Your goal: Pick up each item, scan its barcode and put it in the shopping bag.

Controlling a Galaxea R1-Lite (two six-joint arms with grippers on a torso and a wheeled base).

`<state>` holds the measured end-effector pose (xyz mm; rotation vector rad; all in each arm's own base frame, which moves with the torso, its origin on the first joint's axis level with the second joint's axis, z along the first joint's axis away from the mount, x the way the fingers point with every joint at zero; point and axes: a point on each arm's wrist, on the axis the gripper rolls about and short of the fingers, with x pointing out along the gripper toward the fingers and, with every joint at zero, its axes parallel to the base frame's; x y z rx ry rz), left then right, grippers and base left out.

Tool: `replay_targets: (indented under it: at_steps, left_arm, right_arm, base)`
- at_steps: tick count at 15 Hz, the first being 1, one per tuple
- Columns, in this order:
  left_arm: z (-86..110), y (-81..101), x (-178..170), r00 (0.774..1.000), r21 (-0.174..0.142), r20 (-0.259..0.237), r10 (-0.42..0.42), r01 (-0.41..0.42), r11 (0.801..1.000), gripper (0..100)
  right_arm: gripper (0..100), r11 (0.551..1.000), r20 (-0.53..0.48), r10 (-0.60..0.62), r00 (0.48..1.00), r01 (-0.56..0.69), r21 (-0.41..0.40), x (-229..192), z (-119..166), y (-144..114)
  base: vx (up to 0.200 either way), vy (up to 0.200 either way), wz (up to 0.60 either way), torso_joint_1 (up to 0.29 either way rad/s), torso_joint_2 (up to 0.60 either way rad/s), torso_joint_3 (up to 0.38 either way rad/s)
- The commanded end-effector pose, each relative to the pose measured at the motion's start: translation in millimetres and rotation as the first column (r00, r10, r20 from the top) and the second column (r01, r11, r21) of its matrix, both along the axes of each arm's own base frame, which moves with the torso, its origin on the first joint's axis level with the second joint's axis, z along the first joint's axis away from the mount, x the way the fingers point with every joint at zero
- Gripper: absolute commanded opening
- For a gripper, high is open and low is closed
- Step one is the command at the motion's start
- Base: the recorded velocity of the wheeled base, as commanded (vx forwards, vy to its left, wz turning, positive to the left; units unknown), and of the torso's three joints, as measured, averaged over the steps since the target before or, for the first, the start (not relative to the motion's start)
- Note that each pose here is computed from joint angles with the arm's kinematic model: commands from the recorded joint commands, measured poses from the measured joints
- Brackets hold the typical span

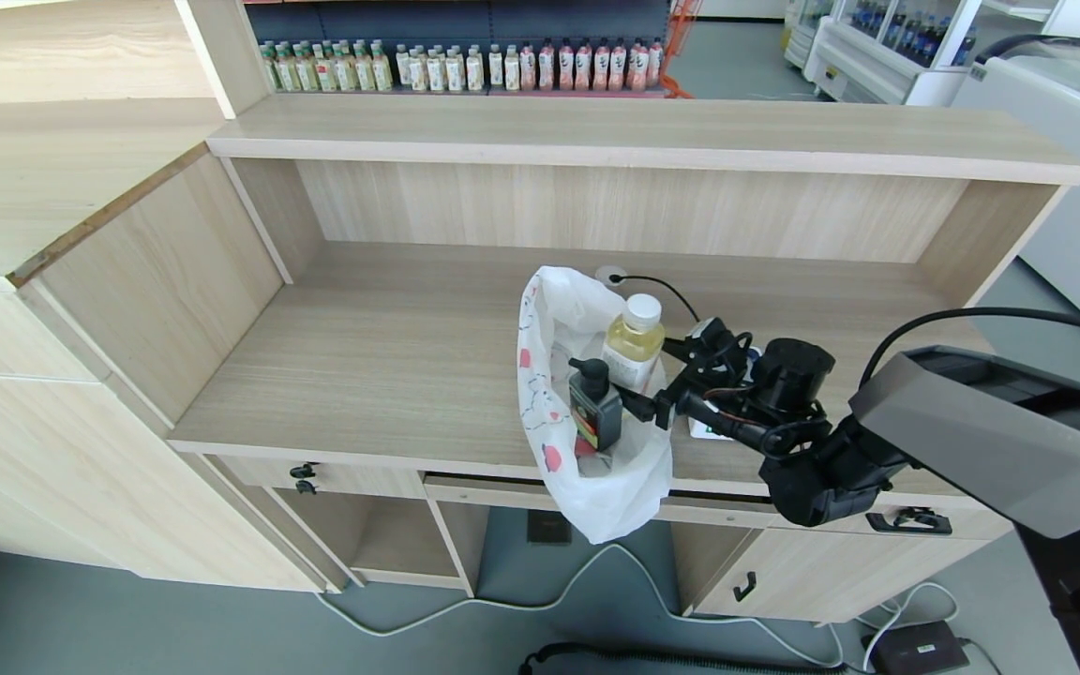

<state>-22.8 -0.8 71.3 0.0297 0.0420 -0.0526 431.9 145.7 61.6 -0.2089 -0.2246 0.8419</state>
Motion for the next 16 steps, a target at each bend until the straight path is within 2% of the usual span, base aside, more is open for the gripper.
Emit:
replay_targets:
  at_steps: [1,5,9,11,14,16]
  left_arm:
    - [0.0,0.0,0,1.0,0.0,0.0,0.0,0.0,1.0,100]
    - [0.2,0.0,0,1.0,0.0,0.001,0.0,0.0,1.0,100]
    - [0.0,0.0,0,1.0,0.0,0.0,0.0,0.0,1.0,100]
    - [0.0,0.0,0,1.0,0.0,0.0,0.0,0.0,1.0,100]
    - [0.2,0.0,0,1.0,0.0,0.001,0.0,0.0,1.0,100]
    - [0.0,0.0,0,1.0,0.0,0.0,0.0,0.0,1.0,100]
  right_arm:
    - [100,1.0,0.024,0.003,1.0,-0.004,0.006,-1,10,-2]
    - [100,1.0,0.061,0.021,0.998,-0.022,0.016,-4,33,-14]
    - [100,0.993,0.089,0.027,0.996,-0.036,0.11,-25,92,-24]
    - [100,0.98,0.125,0.039,0.991,-0.062,0.186,-62,147,-35]
    - [100,0.979,0.054,-0.015,0.998,0.003,0.206,-115,182,-55]
    - [100,0.969,-0.032,-0.124,0.992,0.128,0.212,-155,191,-71]
  base:
    - [0.0,0.0,0.0,0.0,0.0,0.0]
    - [0.0,0.0,0.0,0.0,0.0,0.0]
    - [0.0,0.0,0.0,0.0,0.0,0.0]
    - [0.0,0.0,0.0,0.0,0.0,0.0]
    - [0.0,0.0,0.0,0.0,0.0,0.0]
    - [0.0,0.0,0.0,0.0,0.0,0.0]
